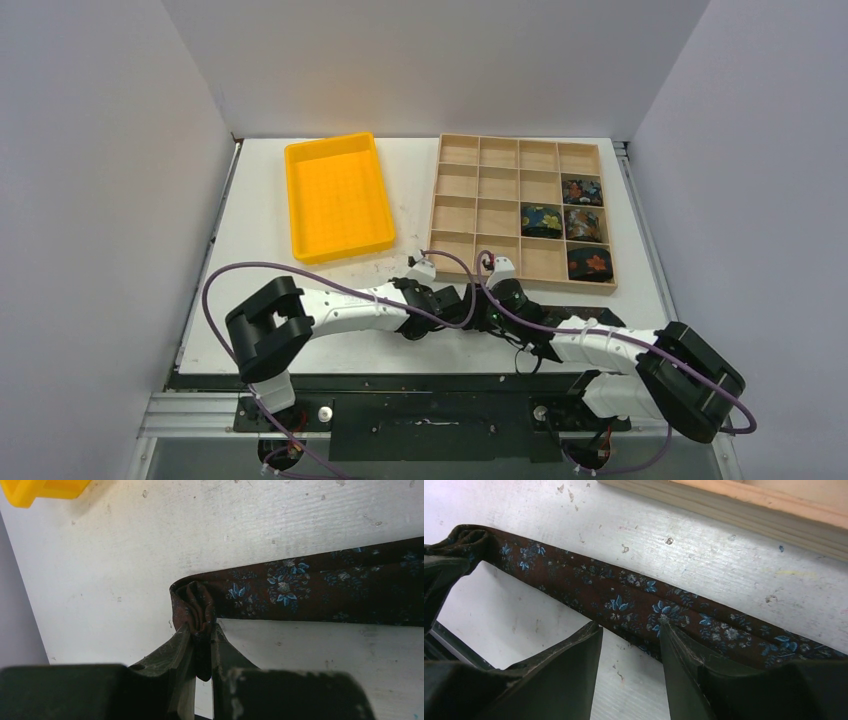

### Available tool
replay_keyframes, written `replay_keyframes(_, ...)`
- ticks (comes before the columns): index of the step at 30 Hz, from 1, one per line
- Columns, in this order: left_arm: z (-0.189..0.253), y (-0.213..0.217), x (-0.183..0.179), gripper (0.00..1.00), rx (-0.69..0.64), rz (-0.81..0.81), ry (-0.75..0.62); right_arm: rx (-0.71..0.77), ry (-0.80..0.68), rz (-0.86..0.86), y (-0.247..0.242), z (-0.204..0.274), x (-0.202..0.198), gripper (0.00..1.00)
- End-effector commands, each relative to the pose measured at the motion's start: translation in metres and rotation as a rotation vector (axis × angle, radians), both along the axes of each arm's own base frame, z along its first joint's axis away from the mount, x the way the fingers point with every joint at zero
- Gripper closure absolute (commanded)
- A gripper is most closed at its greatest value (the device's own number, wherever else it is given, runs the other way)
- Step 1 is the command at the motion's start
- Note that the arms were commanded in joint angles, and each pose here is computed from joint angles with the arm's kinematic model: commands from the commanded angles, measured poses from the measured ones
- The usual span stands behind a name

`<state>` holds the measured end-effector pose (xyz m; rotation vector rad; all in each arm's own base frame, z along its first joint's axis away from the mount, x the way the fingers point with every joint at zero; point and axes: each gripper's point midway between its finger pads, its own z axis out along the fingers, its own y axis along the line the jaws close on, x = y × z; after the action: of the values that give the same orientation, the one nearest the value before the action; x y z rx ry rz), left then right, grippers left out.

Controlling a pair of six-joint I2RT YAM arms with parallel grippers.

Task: Roll the ties
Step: Roll the tie at the center of the board.

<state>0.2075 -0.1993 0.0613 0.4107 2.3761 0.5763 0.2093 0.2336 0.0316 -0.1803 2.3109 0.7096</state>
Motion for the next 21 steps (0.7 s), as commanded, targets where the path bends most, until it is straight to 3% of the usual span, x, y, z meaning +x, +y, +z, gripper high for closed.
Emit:
replay_keyframes(1, 0.005, -0.017, 0.008, 1.0, -0.052, 0.003, -0.026, 0.042, -0.059, -0.02, -0.002, 0.016, 0.009, 0.53)
replay_keyframes(14, -0.017, -0.048, 0.019, 0.98, -0.09, -0.031, 0.019, 0.058, -0.053, -0.031, -0.007, 0.019, 0.004, 0.52)
replay_keyframes(17, -0.023, -0.053, 0.02, 0.93, -0.124, -0.032, 0.039, 0.056, -0.054, -0.032, -0.008, 0.02, 0.003, 0.52)
replay_keyframes(21, -0.028, -0.059, 0.019, 0.8, -0.172, -0.032, 0.057, 0.057, -0.053, -0.036, -0.009, 0.022, 0.003, 0.52)
